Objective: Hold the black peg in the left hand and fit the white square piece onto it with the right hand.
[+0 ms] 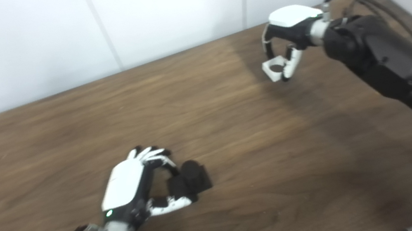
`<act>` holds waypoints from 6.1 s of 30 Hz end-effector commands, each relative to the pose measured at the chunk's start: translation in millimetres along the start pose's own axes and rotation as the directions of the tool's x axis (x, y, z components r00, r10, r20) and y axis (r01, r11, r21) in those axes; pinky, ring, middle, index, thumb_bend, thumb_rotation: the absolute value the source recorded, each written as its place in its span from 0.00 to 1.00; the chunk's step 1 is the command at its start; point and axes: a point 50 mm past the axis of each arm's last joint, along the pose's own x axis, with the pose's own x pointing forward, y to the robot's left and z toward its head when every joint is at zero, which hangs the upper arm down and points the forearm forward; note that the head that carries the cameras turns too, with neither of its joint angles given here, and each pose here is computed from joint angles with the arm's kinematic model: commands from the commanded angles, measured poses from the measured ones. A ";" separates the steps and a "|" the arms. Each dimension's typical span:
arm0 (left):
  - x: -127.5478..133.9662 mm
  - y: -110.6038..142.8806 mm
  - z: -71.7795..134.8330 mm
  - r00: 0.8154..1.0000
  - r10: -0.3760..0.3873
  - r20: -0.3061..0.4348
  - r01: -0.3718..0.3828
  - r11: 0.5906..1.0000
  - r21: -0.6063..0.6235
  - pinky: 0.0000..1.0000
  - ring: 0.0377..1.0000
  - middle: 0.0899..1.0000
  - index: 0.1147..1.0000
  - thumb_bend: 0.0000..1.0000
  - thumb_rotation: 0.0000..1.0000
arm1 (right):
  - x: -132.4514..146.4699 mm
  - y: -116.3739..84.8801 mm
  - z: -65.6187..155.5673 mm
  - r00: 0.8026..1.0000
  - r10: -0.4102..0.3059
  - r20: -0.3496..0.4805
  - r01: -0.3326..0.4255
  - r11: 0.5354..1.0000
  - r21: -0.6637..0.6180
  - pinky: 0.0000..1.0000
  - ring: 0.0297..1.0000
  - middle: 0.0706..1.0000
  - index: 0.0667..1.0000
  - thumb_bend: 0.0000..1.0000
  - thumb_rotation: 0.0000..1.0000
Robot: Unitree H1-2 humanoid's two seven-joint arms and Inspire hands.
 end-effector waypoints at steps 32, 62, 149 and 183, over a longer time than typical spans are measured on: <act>6.1 -27.3 7.4 0.997 -0.075 -0.023 0.075 0.997 -0.010 1.00 0.89 0.78 0.42 0.52 0.05 | -81.5 -66.0 123.6 0.875 -0.135 0.465 0.187 0.980 -0.068 0.92 0.94 0.78 0.45 0.53 0.14; 12.8 -31.9 12.4 0.998 -0.062 -0.019 0.062 0.998 -0.011 1.00 0.89 0.78 0.42 0.52 0.05 | -106.9 -57.2 153.5 0.790 -0.135 0.599 0.189 0.982 -0.028 0.91 0.91 0.76 0.45 0.52 0.13; 5.5 -26.9 5.1 0.997 -0.073 -0.022 0.073 0.997 -0.011 1.00 0.88 0.78 0.42 0.52 0.05 | -85.1 -1.2 179.8 0.810 -0.026 0.585 0.061 0.997 -0.039 0.90 0.93 0.77 0.45 0.52 0.13; 7.0 -29.5 6.3 0.997 -0.077 -0.020 0.076 0.997 -0.014 1.00 0.89 0.78 0.42 0.52 0.05 | -76.0 8.1 185.0 0.819 -0.010 0.574 0.040 0.998 -0.040 0.89 0.93 0.78 0.45 0.52 0.13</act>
